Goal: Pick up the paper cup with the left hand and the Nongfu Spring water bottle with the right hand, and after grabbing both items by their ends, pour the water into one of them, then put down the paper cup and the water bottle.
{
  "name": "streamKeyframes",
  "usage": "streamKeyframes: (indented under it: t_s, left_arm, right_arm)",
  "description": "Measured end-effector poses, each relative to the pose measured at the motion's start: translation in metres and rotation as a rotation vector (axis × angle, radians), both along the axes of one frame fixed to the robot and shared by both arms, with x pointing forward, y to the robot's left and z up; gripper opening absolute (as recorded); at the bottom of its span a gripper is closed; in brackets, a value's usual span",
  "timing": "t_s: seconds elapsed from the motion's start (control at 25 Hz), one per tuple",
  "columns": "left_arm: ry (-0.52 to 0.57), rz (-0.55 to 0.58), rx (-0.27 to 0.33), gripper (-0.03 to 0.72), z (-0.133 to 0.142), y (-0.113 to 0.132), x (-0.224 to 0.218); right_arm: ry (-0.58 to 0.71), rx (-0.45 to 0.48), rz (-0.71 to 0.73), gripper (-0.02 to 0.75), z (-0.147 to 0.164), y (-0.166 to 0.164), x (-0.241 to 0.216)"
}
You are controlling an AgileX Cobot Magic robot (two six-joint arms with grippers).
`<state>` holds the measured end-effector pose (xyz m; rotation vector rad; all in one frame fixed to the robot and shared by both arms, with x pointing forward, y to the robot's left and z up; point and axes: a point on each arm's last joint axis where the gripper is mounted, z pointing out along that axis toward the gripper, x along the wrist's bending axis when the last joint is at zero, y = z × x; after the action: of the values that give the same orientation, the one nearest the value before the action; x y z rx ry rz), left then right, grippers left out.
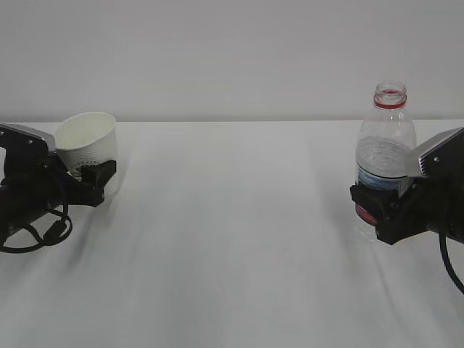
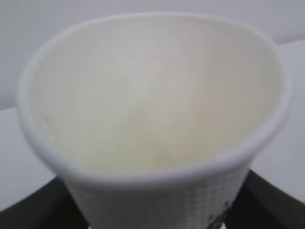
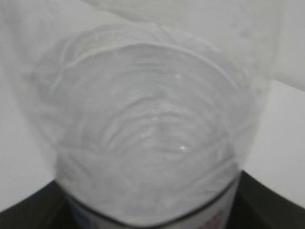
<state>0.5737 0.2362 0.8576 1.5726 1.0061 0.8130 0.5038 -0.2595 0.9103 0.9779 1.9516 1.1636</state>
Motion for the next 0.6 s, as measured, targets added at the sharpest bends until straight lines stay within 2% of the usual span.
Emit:
streamKeyframes:
  t_s: [0.32,0.6]
  left_arm:
    - [0.056,-0.158,-0.081,0.538,0.002,-0.014,-0.008]
    - [0.086,-0.310,-0.085,0.538,0.002,-0.025,-0.017]
  right_arm:
    - [0.000,0.000,0.000,0.484,0.000,0.000,0.000]
    - [0.000,0.002,-0.005,0.484,0.000,0.000,0.000]
